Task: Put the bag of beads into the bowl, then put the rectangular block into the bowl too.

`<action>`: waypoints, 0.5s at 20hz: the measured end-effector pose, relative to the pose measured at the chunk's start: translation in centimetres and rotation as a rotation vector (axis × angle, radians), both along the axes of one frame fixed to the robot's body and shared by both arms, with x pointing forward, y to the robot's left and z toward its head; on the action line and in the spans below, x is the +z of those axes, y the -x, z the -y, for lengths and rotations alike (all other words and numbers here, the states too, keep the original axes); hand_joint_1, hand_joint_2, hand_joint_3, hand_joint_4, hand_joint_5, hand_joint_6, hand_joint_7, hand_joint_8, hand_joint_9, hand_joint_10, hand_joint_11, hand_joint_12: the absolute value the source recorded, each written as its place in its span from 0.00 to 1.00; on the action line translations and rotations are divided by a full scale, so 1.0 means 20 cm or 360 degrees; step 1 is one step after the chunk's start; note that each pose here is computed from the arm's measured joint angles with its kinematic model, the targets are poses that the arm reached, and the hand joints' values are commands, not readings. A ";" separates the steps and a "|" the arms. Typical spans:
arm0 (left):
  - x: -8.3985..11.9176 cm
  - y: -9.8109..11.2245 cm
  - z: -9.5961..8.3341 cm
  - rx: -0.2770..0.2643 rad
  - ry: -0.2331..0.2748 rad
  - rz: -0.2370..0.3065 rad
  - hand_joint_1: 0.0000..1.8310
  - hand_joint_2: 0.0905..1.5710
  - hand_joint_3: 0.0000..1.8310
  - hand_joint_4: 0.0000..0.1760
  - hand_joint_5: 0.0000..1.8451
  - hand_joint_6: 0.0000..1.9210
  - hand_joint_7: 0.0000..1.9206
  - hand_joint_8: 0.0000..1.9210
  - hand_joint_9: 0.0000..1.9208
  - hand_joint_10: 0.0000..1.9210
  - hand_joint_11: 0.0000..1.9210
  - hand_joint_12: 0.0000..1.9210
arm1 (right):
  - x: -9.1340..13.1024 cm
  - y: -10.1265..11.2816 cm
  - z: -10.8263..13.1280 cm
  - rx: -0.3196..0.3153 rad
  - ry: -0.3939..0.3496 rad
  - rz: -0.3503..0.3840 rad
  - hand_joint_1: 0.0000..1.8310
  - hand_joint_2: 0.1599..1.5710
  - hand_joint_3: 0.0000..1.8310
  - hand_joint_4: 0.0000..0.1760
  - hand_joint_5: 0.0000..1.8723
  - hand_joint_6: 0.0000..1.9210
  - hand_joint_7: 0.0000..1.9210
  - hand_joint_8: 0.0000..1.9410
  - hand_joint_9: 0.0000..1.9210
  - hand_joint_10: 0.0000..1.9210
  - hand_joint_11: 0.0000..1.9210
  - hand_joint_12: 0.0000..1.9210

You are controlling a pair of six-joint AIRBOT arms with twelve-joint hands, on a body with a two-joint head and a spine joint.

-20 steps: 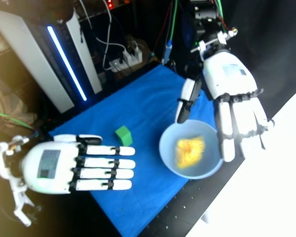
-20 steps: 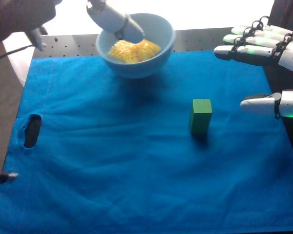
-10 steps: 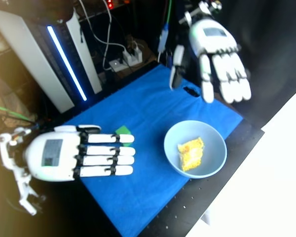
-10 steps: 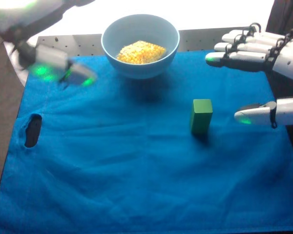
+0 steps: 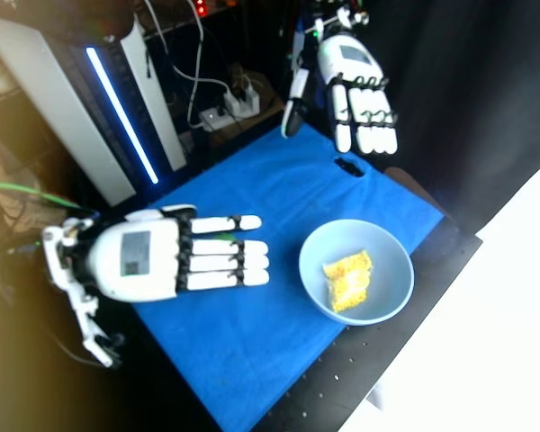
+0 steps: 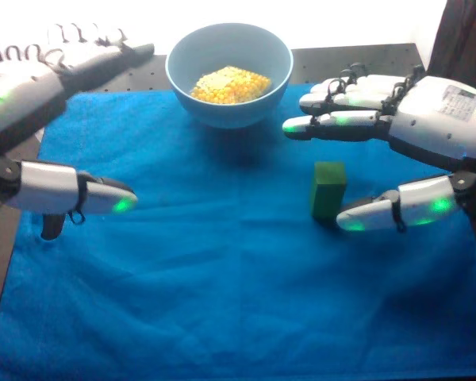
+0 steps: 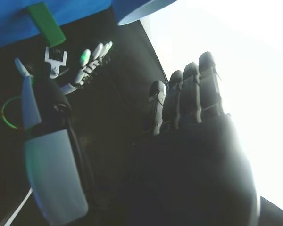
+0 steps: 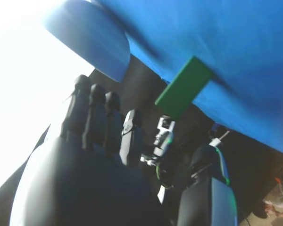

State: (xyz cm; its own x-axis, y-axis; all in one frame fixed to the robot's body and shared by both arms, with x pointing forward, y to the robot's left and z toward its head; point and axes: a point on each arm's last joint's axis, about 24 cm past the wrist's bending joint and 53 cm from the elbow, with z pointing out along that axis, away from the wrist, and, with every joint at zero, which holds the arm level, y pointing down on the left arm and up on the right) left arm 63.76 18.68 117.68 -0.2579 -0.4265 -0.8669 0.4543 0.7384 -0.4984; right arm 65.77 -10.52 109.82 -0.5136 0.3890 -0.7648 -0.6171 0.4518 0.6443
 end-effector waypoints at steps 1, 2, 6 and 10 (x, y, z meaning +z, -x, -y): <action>0.01 -0.01 -0.01 0.0019 0.0024 0.0010 0.49 0.54 0.00 0.66 0.02 0.00 0.00 0.00 0.00 0.00 0.00 0.00 | -0.03 0.00 -0.01 0.0002 0.0017 -0.0011 0.24 0.65 0.00 0.67 0.18 0.00 0.16 0.01 0.18 0.00 0.05 0.34; 0.01 0.00 -0.02 0.0020 0.0027 0.0018 0.49 0.54 0.00 0.66 0.02 0.00 0.00 0.00 0.00 0.00 0.00 0.00 | -0.06 0.00 -0.03 0.0008 0.0033 -0.0023 0.25 0.68 0.00 0.59 0.19 0.00 0.19 0.00 0.21 0.00 0.07 0.40; 0.01 0.00 -0.01 0.0012 0.0026 0.0016 0.49 0.55 0.00 0.61 0.02 0.00 0.01 0.00 0.00 0.00 0.00 0.00 | -0.14 -0.01 -0.07 0.0012 0.0075 -0.0056 0.36 0.66 0.00 0.00 0.29 0.00 0.37 0.01 0.38 0.03 0.17 0.55; 0.01 0.00 -0.01 0.0015 0.0028 0.0013 0.48 0.54 0.00 0.65 0.02 0.00 0.01 0.00 0.00 0.00 0.00 0.00 | -0.14 -0.05 -0.04 -0.0020 0.0096 -0.0049 0.45 0.66 0.00 0.00 0.46 0.00 0.56 0.03 0.46 0.35 0.29 0.77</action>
